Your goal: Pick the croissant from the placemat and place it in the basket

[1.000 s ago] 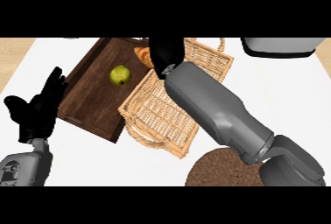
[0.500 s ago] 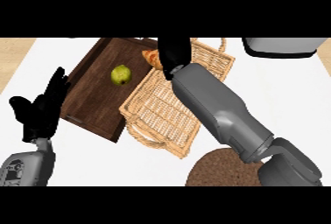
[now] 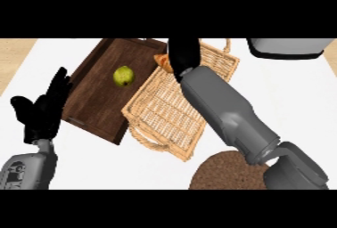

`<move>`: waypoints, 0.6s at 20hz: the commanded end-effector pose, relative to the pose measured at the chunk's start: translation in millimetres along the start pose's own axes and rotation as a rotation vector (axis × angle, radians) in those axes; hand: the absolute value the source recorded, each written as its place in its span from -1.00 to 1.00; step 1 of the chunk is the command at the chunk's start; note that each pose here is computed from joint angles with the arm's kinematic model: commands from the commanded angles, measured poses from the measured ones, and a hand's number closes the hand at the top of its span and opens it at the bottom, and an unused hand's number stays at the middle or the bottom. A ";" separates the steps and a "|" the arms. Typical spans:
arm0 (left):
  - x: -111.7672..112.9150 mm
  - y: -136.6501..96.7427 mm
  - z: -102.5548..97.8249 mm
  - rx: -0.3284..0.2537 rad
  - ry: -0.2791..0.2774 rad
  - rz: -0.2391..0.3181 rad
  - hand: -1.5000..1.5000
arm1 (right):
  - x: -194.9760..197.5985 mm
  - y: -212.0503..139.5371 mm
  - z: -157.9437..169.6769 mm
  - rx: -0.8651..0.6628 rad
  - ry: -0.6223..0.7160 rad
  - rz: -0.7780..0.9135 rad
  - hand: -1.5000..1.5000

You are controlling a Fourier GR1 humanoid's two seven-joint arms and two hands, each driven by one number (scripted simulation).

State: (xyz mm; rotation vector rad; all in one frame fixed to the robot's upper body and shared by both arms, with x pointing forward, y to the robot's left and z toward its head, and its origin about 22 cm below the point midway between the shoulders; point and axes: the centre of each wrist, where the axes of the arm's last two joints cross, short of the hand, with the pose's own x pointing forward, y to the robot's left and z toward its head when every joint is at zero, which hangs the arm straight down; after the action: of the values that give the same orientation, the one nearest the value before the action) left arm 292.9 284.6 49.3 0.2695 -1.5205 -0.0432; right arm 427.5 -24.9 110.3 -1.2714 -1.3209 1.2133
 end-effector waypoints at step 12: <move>3.2 7.3 3.0 0.007 -0.013 -0.018 0.00 | -19.9 32.9 5.0 0.136 0.036 0.000 1.00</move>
State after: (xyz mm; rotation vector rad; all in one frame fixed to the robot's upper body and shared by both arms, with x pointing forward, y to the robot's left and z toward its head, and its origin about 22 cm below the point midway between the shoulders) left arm 292.2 286.2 48.0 0.2754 -1.5289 -0.0412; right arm 428.7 -42.1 86.3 -1.2134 -1.2276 1.2540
